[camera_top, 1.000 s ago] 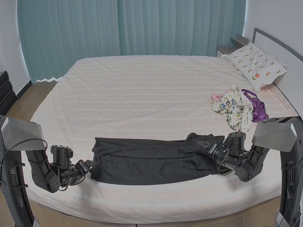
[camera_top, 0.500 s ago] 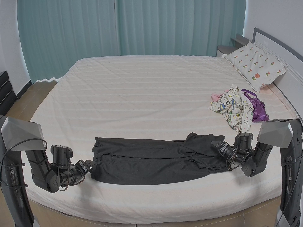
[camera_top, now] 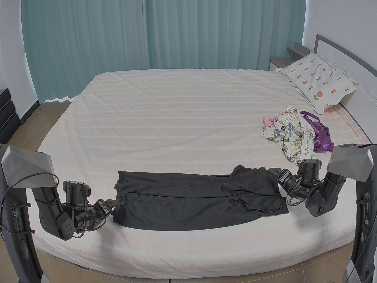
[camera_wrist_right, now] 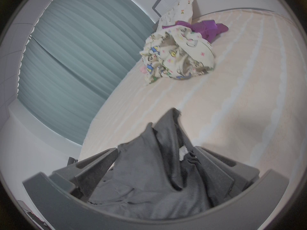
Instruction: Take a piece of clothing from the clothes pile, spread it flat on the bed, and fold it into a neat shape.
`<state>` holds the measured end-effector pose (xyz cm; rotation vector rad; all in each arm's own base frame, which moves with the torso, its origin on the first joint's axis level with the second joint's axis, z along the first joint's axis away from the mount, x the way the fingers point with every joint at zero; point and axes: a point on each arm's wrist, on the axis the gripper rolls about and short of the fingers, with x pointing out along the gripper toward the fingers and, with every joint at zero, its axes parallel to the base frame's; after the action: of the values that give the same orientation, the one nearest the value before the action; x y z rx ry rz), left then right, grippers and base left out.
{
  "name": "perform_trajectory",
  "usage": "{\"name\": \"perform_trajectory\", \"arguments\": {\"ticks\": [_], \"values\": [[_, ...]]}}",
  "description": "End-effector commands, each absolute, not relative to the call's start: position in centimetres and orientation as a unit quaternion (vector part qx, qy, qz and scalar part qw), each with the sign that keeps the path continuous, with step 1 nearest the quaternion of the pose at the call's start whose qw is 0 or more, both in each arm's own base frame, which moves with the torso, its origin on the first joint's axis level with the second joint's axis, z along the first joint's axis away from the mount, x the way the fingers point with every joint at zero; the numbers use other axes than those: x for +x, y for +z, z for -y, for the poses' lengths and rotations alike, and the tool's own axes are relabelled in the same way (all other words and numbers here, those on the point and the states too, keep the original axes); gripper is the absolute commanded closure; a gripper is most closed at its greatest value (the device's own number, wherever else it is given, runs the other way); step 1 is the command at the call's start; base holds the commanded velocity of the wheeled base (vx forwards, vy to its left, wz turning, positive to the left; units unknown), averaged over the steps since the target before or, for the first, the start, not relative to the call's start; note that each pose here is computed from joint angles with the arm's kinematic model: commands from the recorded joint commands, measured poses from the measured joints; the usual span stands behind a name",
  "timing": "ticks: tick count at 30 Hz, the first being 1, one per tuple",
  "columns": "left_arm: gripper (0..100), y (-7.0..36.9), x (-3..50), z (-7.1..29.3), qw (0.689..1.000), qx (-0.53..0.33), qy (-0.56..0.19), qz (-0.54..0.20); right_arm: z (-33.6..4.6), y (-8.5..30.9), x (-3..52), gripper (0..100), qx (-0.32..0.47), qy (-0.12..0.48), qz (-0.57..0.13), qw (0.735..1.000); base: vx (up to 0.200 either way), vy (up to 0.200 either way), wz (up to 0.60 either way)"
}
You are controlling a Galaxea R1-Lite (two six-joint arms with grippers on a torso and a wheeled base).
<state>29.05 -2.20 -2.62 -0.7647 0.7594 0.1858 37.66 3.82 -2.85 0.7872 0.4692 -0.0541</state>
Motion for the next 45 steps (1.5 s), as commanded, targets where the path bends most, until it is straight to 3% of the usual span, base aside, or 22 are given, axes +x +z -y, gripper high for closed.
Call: {"name": "perform_trajectory", "arguments": {"ticks": [1, 19, 29, 45], "values": [[0, -2.4, 29.2, 2.2, 0.856, -0.365, 0.087, -0.356, -5.0, 0.1, 37.7, 0, 0.381, 0.003, -0.198, 0.903, 0.0, 0.0, 0.0], [0, -2.5, 29.2, 2.3, 0.853, -0.37, 0.094, -0.355, -14.0, -1.6, 40.4, 0, 0.343, 0.085, -0.242, 0.904, 0.067, 0.0, 0.0], [0, -2.7, 29.4, 2.2, 0.853, -0.37, 0.095, -0.355, -15.7, -4.5, 43.0, 0, 0.317, 0.075, -0.282, 0.902, 0.0, 0.0, 0.0], [0, -2.8, 29.5, 2.3, 0.853, -0.369, 0.094, -0.355, -18.6, -5.1, 45.5, 0, 0.325, 0.102, -0.236, 0.91, 0.0, 0.0, 0.0]]}}
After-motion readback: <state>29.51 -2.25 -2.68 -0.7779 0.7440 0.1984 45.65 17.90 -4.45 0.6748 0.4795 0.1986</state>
